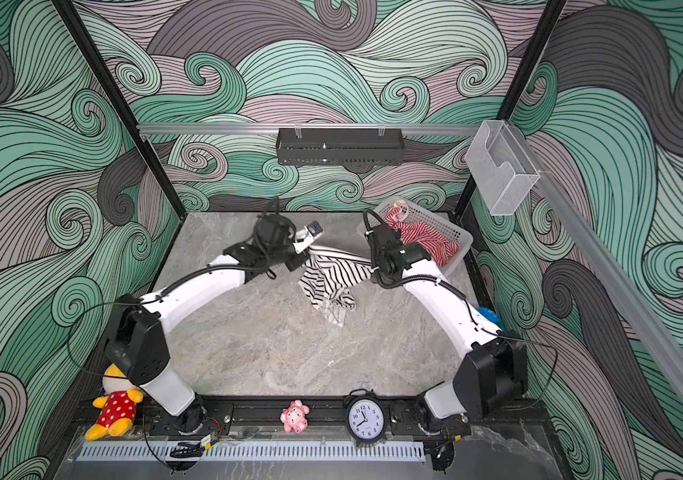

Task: Fold and stack the tank tops

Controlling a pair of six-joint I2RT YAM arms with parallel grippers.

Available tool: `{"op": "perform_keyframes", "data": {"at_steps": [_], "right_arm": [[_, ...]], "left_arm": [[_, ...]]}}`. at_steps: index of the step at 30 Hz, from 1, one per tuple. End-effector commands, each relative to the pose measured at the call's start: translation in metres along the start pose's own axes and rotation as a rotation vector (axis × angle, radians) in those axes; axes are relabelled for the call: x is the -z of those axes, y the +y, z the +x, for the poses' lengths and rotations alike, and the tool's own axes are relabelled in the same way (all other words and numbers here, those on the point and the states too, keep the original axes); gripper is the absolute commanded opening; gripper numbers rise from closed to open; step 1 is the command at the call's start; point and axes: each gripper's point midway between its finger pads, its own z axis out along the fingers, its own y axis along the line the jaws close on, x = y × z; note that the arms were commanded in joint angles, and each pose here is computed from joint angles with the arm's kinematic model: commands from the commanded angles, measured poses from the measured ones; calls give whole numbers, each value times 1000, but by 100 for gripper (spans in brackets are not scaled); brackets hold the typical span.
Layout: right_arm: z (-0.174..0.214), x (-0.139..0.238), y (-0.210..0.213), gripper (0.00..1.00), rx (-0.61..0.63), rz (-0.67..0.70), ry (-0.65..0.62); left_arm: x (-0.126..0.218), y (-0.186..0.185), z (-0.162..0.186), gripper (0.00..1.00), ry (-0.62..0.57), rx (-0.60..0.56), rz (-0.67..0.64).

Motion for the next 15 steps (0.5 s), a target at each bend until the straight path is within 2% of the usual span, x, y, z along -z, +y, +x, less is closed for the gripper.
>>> {"op": "perform_keyframes", "data": {"at_steps": [1, 5, 8, 13, 15], "right_arm": [[3, 6, 20, 0, 97, 6, 22], [1, 5, 38, 0, 165, 26, 20], [-2, -2, 37, 0, 176, 63, 17], [-6, -9, 41, 0, 191, 84, 25], [-7, -13, 43, 0, 198, 92, 35]], "left_arm": [[43, -56, 32, 0, 113, -83, 356], [67, -71, 63, 0, 208, -177, 501], [67, -87, 96, 0, 324, -239, 611], [37, -107, 152, 0, 559, -231, 793], [16, -106, 164, 0, 608, -207, 824]]}}
